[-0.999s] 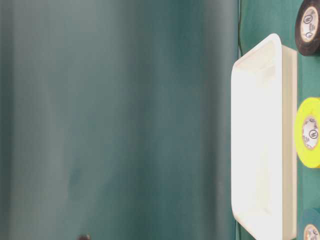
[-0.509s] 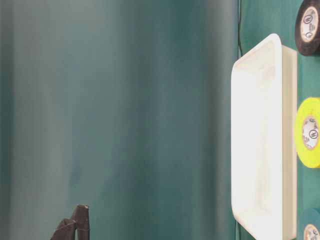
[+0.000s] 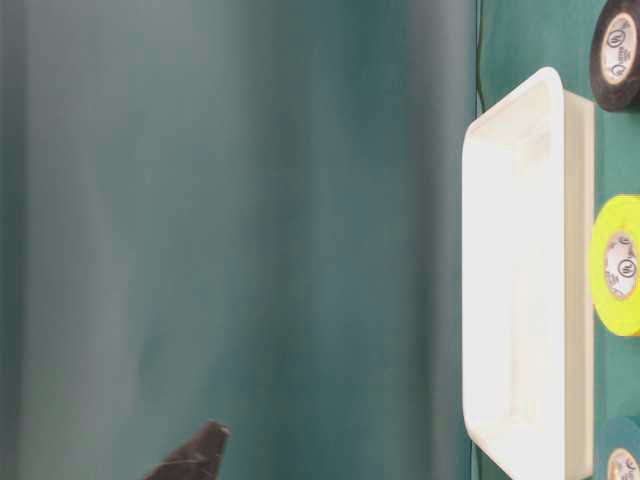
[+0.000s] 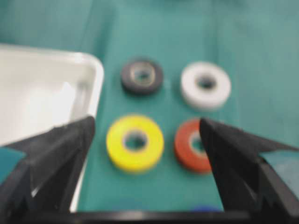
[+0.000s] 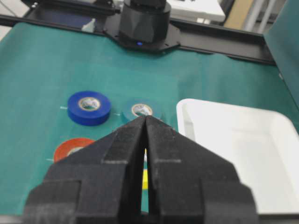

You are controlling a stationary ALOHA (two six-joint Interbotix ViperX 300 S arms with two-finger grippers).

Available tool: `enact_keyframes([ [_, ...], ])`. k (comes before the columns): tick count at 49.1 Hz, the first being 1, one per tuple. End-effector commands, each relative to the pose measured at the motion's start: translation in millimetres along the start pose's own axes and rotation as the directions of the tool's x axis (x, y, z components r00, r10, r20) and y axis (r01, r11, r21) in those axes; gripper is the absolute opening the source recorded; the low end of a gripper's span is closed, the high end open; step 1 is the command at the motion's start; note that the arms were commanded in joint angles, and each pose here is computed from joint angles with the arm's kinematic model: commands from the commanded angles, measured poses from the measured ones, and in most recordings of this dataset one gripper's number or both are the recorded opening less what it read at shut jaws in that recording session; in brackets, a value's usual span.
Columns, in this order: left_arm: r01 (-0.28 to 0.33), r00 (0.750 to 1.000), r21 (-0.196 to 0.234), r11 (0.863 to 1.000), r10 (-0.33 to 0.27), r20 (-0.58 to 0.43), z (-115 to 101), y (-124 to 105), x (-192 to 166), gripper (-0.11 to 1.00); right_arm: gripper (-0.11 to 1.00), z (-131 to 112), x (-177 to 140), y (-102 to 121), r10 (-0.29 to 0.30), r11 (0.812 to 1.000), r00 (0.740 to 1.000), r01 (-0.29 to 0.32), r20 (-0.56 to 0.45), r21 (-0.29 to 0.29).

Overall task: Place the tape from the fixed location into the white case.
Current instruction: 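Move the open left gripper over the teal tape roll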

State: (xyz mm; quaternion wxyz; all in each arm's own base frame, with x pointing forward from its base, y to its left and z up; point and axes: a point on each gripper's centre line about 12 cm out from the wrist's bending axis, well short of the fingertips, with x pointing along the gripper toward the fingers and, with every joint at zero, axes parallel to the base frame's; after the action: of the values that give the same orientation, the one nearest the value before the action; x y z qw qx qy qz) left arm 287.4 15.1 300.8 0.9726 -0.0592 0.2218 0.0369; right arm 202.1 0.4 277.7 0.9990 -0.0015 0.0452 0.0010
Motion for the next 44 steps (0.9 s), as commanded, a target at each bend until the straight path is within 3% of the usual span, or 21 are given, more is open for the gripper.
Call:
enact_keyframes([
  [1,-0.006,0.998,-0.02,1.0,0.005,-0.055,11.2,-1.3,-0.2,0.95,0.0,9.8,2.1,-0.1,0.0,1.0,1.0,0.0,0.021,0.0],
  [11,-0.052,0.965,-0.097,0.994,0.025,-0.263,14.5,-2.0,11.0,0.95,0.0,9.8,2.1,-0.3,-0.002,1.0,1.0,0.002,0.021,-0.001],
  [34,-0.129,0.838,-0.103,0.986,0.053,-0.543,22.3,-3.1,25.1,0.95,0.0,7.6,2.7,0.0,0.0,1.0,1.0,0.0,0.005,0.0],
  [44,-0.127,0.827,-0.101,0.987,0.049,-0.56,23.9,-5.9,27.2,0.95,0.0,7.6,2.7,0.0,0.0,1.0,1.0,0.0,0.005,0.0],
])
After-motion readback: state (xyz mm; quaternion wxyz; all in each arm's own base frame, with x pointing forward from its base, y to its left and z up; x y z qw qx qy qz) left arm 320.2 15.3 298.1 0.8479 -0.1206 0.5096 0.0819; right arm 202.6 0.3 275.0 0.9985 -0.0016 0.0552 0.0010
